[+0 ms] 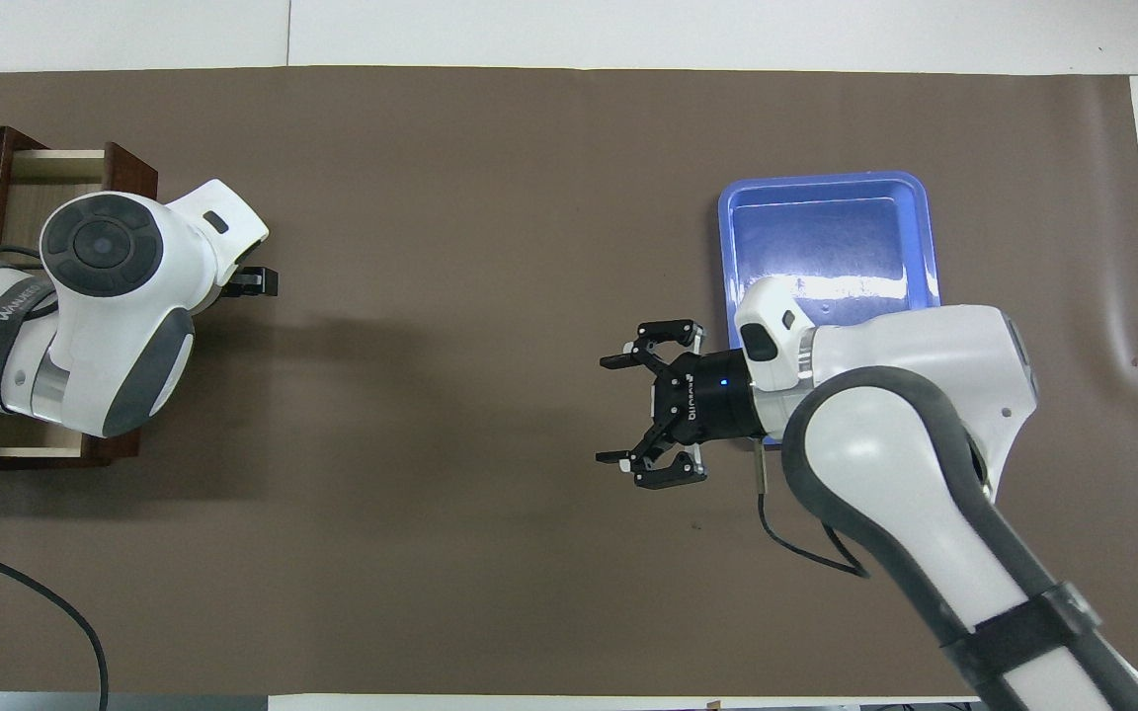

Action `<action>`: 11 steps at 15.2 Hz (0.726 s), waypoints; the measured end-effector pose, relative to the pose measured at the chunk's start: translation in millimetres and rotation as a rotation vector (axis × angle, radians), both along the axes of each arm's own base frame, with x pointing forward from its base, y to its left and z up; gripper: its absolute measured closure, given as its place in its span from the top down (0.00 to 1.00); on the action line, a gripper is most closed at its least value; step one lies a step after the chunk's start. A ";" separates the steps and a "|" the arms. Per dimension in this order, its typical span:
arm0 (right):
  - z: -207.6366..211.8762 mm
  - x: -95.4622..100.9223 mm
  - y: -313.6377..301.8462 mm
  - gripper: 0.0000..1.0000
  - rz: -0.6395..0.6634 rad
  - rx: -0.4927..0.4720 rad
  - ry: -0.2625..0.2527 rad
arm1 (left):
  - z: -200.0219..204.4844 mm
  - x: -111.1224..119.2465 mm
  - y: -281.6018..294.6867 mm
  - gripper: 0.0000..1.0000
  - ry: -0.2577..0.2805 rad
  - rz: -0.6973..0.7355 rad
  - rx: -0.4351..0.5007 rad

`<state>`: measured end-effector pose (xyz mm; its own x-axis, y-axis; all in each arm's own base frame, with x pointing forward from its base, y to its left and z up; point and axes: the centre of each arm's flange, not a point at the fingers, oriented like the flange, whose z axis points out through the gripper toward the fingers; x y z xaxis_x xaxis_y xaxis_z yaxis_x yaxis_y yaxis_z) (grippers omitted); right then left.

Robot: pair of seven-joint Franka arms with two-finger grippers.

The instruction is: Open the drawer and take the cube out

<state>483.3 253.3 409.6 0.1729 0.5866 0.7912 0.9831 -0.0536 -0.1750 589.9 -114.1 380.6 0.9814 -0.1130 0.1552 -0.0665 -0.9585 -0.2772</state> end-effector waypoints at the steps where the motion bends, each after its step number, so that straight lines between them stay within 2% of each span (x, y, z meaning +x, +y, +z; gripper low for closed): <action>1: -2.3 -5.0 13.9 1.00 0.006 0.021 -0.010 | 0.4 -0.9 -7.4 1.00 -0.004 0.007 -0.009; 4: -20.9 -18.7 46.5 1.00 0.043 0.110 -0.042 | 0.5 -2.3 -21.7 1.00 -0.011 0.041 -0.040; 7: -78.4 -22.0 60.6 1.00 0.101 0.242 -0.105 | 3.7 -2.6 -32.8 1.00 -0.010 0.053 -0.060; 9: -110.5 -19.3 61.2 1.00 0.121 0.267 -0.114 | 16.8 2.6 -32.1 1.00 0.005 0.098 -0.078; 11: -118.6 -14.0 63.1 1.00 0.120 0.274 -0.113 | 49.6 15.1 -29.8 1.00 0.020 0.166 -0.125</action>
